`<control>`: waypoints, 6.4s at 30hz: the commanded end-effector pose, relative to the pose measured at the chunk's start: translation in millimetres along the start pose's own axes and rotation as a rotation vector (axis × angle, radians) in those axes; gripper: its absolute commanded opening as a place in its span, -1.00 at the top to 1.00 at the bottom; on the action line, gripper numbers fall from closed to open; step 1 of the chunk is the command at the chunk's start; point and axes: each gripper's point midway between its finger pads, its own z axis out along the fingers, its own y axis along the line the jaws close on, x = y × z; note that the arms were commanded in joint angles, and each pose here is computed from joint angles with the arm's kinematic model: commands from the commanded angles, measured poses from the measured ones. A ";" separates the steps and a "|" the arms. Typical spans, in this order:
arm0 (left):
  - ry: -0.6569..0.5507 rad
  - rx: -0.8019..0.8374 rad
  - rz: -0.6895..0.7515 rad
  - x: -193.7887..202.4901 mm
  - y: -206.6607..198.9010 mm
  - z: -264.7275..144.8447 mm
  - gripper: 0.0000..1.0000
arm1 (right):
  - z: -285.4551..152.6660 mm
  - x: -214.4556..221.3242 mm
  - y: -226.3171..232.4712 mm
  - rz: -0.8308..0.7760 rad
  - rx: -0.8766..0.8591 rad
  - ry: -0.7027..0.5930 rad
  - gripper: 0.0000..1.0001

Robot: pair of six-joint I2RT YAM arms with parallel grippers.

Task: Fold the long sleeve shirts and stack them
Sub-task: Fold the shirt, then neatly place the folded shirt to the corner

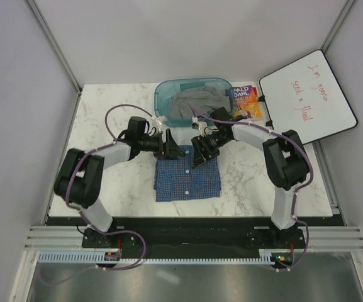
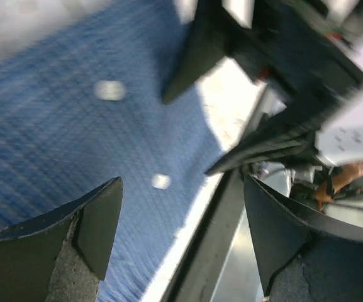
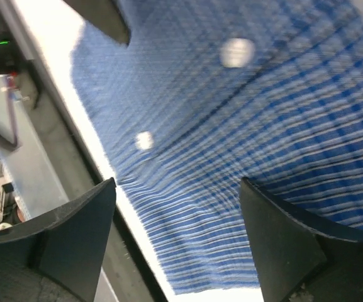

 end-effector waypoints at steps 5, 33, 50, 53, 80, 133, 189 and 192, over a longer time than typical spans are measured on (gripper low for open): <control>0.079 -0.185 -0.311 40.4 86.2 18.2 -0.53 | 21.3 8.2 -61.8 -0.041 0.139 0.111 -0.68; 0.225 -0.244 0.102 5.9 81.8 -47.7 -0.58 | 11.5 17.1 -15.1 -0.353 0.234 0.152 0.09; 0.348 -0.070 -0.152 44.5 92.6 19.4 -0.49 | 34.5 33.9 -52.8 -0.414 0.278 0.240 0.22; 0.325 -0.057 -0.163 41.5 90.5 25.2 -0.30 | 33.5 32.7 -50.3 -0.417 0.273 0.234 0.23; 0.301 -0.438 0.138 -1.9 61.7 -77.7 0.96 | -71.9 -32.6 2.0 -0.170 0.111 -0.150 -0.01; 0.543 -0.391 0.816 48.1 45.3 -48.6 0.23 | -24.1 48.2 -30.4 0.292 0.097 -0.082 -0.22; -0.038 -0.389 0.031 6.4 51.1 -139.9 -0.05 | -14.1 -100.8 19.8 -0.823 0.330 -0.054 0.13; 0.073 -0.478 -0.023 20.5 70.4 -127.0 -0.06 | -2.4 -79.6 18.6 -0.667 0.272 -0.043 0.16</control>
